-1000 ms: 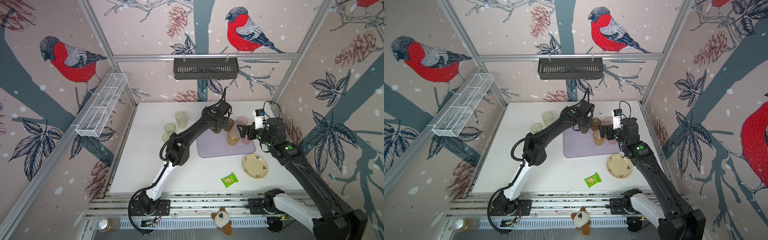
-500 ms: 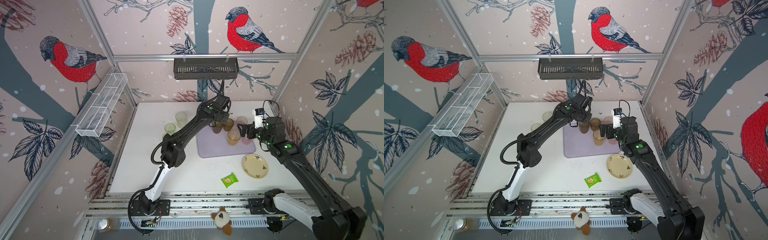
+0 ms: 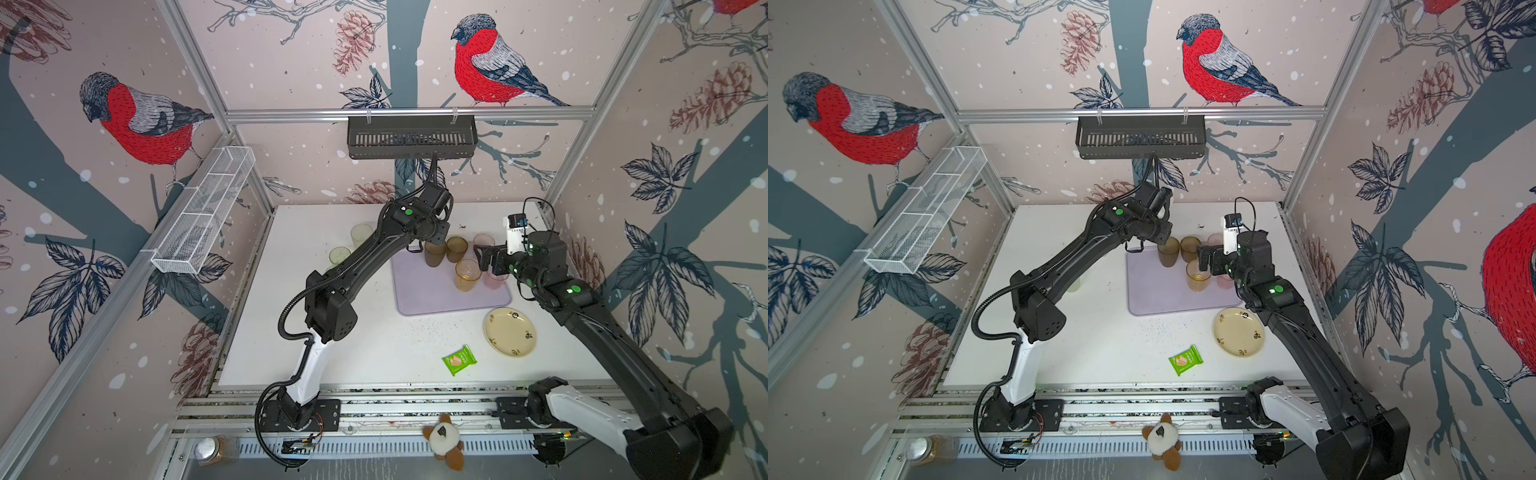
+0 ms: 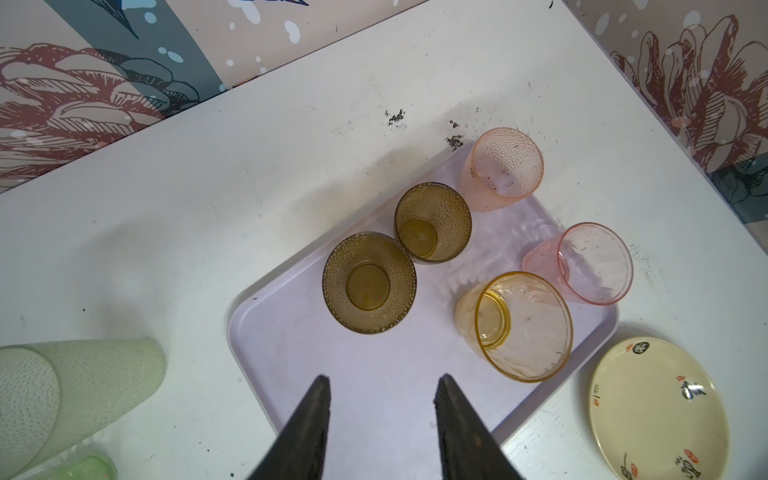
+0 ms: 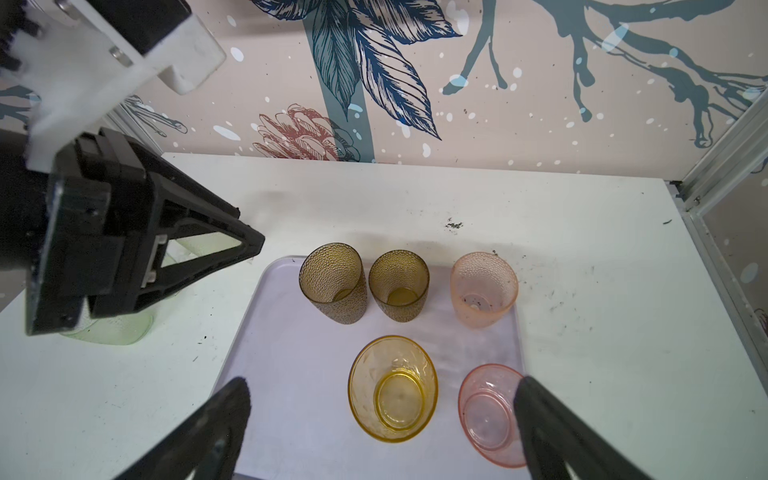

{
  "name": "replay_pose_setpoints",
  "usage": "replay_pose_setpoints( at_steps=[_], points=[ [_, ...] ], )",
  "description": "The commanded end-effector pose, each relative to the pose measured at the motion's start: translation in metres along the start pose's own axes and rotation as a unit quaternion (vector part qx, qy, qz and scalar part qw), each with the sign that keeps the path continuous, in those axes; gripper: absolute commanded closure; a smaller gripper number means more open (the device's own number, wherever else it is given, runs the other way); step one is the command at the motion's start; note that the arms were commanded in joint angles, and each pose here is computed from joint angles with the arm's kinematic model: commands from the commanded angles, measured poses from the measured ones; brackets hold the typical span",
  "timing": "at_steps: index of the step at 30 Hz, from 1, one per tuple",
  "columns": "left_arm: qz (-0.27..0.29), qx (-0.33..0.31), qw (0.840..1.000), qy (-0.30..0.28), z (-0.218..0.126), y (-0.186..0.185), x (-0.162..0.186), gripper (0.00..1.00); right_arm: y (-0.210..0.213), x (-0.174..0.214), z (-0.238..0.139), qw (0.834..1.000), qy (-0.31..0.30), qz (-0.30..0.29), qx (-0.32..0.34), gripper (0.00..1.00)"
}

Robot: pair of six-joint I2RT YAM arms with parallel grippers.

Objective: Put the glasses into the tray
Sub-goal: 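Raise the left gripper off the amber cup and swing it toward the green cups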

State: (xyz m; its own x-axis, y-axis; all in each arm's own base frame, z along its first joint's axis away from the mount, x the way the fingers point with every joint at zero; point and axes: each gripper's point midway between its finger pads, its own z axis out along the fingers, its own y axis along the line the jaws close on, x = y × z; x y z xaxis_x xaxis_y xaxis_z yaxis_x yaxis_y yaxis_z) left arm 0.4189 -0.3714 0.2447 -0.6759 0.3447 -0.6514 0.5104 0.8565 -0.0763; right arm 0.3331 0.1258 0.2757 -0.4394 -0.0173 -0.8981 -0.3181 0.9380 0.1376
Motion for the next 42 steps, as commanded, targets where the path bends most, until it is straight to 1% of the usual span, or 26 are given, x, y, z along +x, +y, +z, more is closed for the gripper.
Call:
replay_pose_setpoints(
  at_steps=[1,6,11,17,22,24,27,30,32,33,36,39,42],
  points=[
    [-0.021,-0.011,1.000,0.011,-0.014,0.006,0.005,0.56,0.002,-0.004,-0.001,1.000,-0.018,-0.012,0.003,0.00],
    [-0.039,-0.009,0.999,0.025,-0.028,0.008,0.010,0.55,0.012,-0.003,0.001,1.000,-0.019,-0.017,-0.010,0.01],
    [-0.041,-0.010,0.998,0.046,-0.030,0.011,0.021,0.54,0.029,-0.001,0.004,0.999,-0.020,-0.025,-0.019,0.01],
    [-0.045,-0.008,0.997,0.070,-0.033,0.014,0.032,0.42,0.048,-0.001,0.002,0.999,-0.024,-0.017,-0.022,0.00],
    [-0.041,-0.007,0.997,0.071,-0.035,0.022,0.039,0.39,0.057,-0.001,0.004,1.000,-0.015,-0.001,-0.011,0.01],
    [-0.047,0.006,0.996,0.072,-0.038,0.023,0.041,0.38,0.060,-0.004,0.002,1.000,-0.015,0.020,-0.014,0.01],
    [-0.045,0.009,0.997,0.067,-0.041,0.026,0.047,0.32,0.062,-0.003,0.004,0.999,-0.010,0.049,-0.015,0.00],
    [-0.046,0.014,0.997,0.065,-0.044,0.031,0.054,0.31,0.065,-0.005,0.002,0.998,-0.004,0.063,-0.006,0.01],
    [-0.050,0.023,0.997,0.062,-0.047,0.033,0.059,0.19,0.067,-0.006,0.002,0.998,0.001,0.068,0.002,0.00],
    [-0.051,0.028,0.997,0.059,-0.048,0.033,0.061,0.16,0.067,-0.008,0.001,0.997,0.003,0.073,0.006,0.01],
    [-0.053,0.039,0.996,0.054,-0.049,0.036,0.068,0.12,0.071,-0.016,0.000,0.996,0.007,0.088,0.012,0.01],
    [-0.063,0.052,0.995,0.049,-0.049,0.042,0.074,0.11,0.075,-0.023,0.001,0.995,0.012,0.101,0.016,0.00],
    [-0.059,0.061,0.996,0.039,-0.054,0.045,0.072,0.11,0.080,-0.029,0.003,0.994,0.018,0.108,0.021,0.01]
  ],
)
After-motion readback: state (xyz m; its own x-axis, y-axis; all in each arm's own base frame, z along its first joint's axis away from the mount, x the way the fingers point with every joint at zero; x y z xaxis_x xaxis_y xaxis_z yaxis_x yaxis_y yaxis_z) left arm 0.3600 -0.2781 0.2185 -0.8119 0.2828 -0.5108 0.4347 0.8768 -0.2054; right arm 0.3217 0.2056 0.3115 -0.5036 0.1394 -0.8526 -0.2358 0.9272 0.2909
